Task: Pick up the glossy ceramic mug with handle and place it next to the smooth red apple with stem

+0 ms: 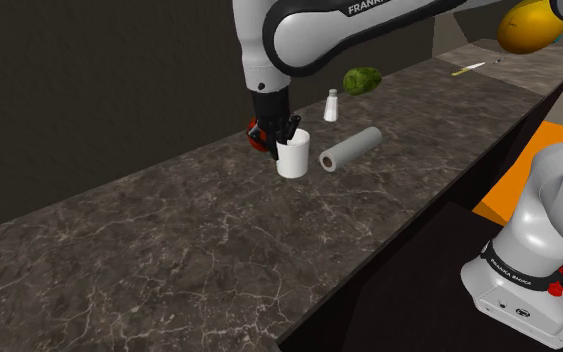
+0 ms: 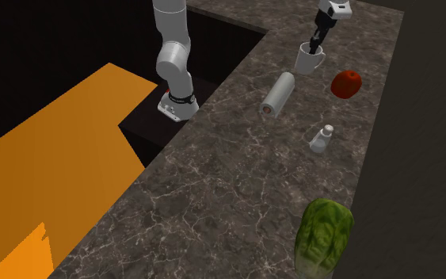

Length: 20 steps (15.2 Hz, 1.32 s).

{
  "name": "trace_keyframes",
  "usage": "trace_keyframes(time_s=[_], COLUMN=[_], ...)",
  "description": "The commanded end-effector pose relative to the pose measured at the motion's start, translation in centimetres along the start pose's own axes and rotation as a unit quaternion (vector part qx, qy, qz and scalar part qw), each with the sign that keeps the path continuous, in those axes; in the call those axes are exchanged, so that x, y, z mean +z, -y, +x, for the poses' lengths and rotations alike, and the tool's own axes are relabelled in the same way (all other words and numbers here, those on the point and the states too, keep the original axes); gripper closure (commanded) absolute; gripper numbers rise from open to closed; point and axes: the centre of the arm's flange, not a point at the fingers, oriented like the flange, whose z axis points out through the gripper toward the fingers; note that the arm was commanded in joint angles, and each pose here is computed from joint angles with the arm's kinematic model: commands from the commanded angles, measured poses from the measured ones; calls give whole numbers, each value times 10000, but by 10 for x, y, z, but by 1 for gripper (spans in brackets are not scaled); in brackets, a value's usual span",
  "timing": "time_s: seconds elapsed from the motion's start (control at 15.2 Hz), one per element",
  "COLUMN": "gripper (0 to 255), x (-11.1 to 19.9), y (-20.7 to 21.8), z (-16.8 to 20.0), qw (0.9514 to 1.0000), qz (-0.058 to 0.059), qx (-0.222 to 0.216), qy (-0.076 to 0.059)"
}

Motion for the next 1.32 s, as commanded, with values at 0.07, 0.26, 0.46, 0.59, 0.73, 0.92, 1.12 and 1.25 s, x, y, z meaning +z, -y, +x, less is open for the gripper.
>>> trace_keyframes(time_s=[0.07, 0.26, 0.46, 0.59, 0.73, 0.92, 1.12, 1.25], gripper=[255, 255, 255, 0, 0, 0, 0, 0], x=[14, 14, 14, 14, 14, 14, -25, -36], y=[1, 1, 1, 1, 1, 1, 1, 1], z=[1, 1, 1, 1, 1, 1, 1, 1], qw=[10000, 10000, 10000, 10000, 10000, 10000, 10000, 10000], qz=[2, 2, 2, 2, 2, 2, 2, 2], qx=[0, 1, 1, 1, 1, 1, 1, 1], qy=[-3, -3, -3, -3, -3, -3, -3, -3])
